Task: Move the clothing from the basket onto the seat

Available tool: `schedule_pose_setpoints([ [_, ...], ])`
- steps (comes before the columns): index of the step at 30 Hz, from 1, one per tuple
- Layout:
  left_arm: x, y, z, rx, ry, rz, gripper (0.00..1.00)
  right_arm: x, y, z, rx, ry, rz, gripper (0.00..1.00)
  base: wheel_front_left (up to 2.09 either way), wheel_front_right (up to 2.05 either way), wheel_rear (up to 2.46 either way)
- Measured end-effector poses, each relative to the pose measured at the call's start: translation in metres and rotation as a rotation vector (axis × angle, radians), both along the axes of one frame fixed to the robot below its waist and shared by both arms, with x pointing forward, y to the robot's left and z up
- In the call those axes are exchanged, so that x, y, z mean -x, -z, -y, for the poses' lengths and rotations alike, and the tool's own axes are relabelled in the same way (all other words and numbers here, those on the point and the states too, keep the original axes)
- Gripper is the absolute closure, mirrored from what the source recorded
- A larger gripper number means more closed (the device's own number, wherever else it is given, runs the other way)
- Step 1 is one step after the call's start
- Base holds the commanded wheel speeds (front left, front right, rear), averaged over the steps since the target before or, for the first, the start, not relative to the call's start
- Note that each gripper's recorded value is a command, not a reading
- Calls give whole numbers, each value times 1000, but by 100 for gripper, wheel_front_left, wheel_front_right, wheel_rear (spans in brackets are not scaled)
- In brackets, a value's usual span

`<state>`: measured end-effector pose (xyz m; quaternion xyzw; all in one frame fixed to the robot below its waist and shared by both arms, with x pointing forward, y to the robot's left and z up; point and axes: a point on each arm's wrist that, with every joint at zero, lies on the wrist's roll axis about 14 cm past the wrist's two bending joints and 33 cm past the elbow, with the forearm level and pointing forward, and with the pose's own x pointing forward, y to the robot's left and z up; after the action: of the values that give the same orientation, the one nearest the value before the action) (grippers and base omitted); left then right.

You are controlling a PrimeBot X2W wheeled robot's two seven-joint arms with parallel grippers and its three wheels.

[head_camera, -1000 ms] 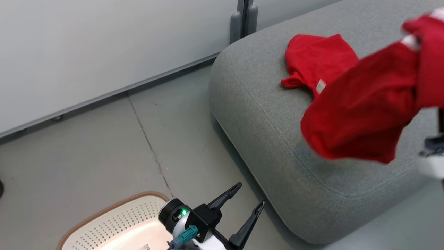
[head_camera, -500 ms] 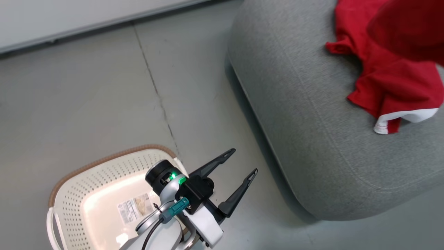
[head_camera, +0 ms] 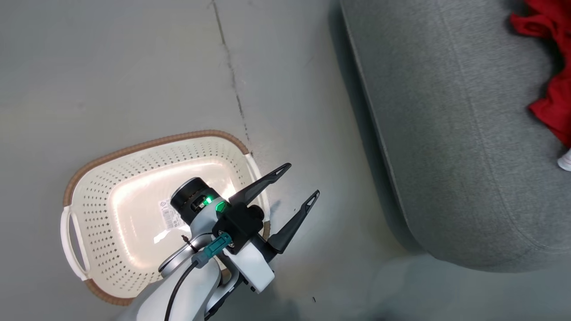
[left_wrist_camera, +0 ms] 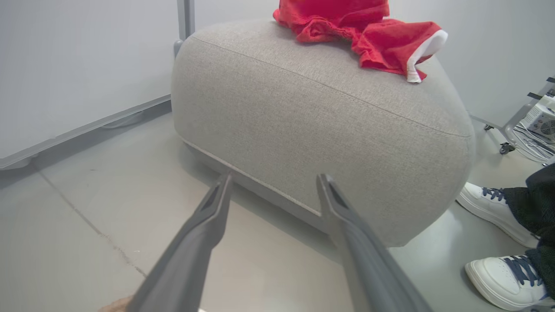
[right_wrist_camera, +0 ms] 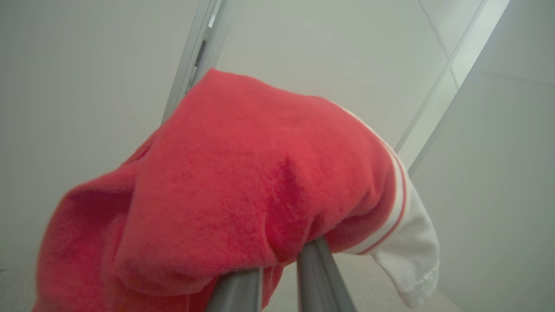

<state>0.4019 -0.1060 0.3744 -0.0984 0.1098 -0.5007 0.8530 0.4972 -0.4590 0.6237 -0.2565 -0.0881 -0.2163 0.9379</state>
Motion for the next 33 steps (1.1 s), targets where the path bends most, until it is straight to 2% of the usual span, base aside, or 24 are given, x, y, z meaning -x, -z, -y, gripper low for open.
schedule_pose_setpoints([
  [4,-2,15,-10,-21,-19,-27,0,-2,74,14,-157,68,-124,100,0,0,0],
  [8,-7,24,-15,-30,-34,-40,0,0,137,12,-251,100,-255,100,0,0,0],
  [9,-7,24,-15,-30,-34,-40,0,0,137,12,-251,100,-255,100,0,0,0],
  [10,-7,31,-18,-37,-38,-53,0,1,164,7,-282,104,-317,100,0,0,0],
  [17,-6,44,-22,-50,-41,-76,0,8,220,-5,-348,114,-462,100,0,0,0],
  [22,-13,45,-27,-47,-69,-84,0,6,238,-14,-385,107,-502,100,0,0,0],
  [23,-14,45,-28,-47,-73,-81,0,7,239,-14,-386,108,-508,95,0,0,0],
  [25,-15,42,-28,-48,-77,-74,0,9,241,-14,-390,111,-517,53,0,0,0],
  [26,-16,40,-28,-46,-78,-71,0,10,240,-14,-386,108,-522,0,0,0,0],
  [33,-15,22,-25,-39,-77,-33,0,10,217,-14,-360,88,-487,0,0,0,0],
])
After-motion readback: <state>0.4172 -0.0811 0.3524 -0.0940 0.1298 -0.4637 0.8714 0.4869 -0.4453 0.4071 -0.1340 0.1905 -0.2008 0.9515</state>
